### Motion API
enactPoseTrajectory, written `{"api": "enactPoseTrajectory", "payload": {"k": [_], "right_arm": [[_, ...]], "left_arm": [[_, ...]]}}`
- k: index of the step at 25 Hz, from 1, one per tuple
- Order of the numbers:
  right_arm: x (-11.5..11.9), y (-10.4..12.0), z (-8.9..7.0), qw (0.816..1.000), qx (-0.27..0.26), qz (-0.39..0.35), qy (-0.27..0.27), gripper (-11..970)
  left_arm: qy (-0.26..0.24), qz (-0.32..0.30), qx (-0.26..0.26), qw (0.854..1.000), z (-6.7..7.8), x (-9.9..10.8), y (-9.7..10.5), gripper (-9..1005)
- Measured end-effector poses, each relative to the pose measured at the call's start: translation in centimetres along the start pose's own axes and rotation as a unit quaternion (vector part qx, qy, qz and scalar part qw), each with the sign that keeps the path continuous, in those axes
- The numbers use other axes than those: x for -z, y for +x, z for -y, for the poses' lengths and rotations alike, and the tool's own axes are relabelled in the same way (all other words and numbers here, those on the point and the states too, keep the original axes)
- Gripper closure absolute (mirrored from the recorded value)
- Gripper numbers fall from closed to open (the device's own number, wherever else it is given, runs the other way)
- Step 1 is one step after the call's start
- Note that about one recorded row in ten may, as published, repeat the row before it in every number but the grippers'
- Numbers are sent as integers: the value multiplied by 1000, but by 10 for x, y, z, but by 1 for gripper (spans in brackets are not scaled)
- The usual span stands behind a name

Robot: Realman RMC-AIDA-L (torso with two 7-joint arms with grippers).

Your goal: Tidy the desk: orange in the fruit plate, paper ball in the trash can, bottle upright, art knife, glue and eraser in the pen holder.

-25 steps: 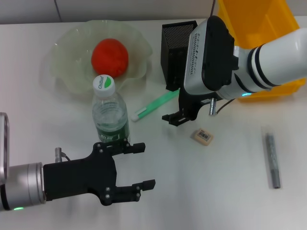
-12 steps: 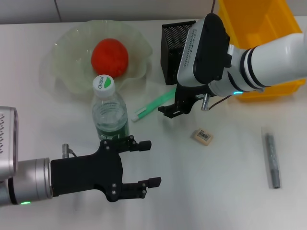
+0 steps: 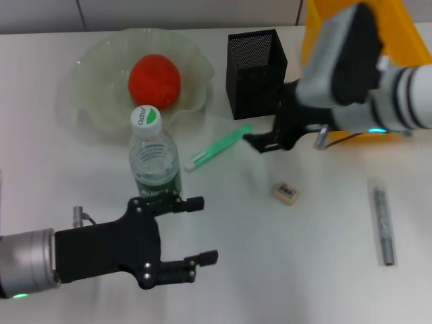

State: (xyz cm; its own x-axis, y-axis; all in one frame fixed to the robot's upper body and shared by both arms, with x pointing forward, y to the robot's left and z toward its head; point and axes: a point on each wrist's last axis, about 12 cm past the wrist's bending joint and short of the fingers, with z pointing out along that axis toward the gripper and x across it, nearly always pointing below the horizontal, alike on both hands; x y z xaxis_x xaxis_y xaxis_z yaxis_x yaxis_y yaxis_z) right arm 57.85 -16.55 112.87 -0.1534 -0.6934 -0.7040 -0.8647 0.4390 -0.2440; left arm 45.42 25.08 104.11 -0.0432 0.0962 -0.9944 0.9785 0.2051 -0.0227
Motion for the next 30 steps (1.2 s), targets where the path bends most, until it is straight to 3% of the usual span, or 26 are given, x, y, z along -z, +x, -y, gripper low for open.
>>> {"api": "enactPoseTrajectory", "payload": {"k": [5, 10, 13, 21, 30], "right_arm": [[39, 22, 8, 993, -90, 74, 29, 169], [77, 57, 9, 956, -184, 226, 16, 169], [94, 85, 3, 941, -189, 280, 9, 171], [103, 148, -28, 925, -201, 322, 13, 174], [99, 163, -39, 920, -222, 322, 18, 174]], "left_arm": [[-33, 29, -1, 999, 2, 13, -2, 236], [-82, 64, 2, 995, 1, 28, -6, 237], [-111, 80, 5, 991, -1, 36, -7, 237], [-156, 98, -3, 983, -12, 45, -12, 237], [-171, 91, -8, 981, -31, 35, -17, 238]]}}
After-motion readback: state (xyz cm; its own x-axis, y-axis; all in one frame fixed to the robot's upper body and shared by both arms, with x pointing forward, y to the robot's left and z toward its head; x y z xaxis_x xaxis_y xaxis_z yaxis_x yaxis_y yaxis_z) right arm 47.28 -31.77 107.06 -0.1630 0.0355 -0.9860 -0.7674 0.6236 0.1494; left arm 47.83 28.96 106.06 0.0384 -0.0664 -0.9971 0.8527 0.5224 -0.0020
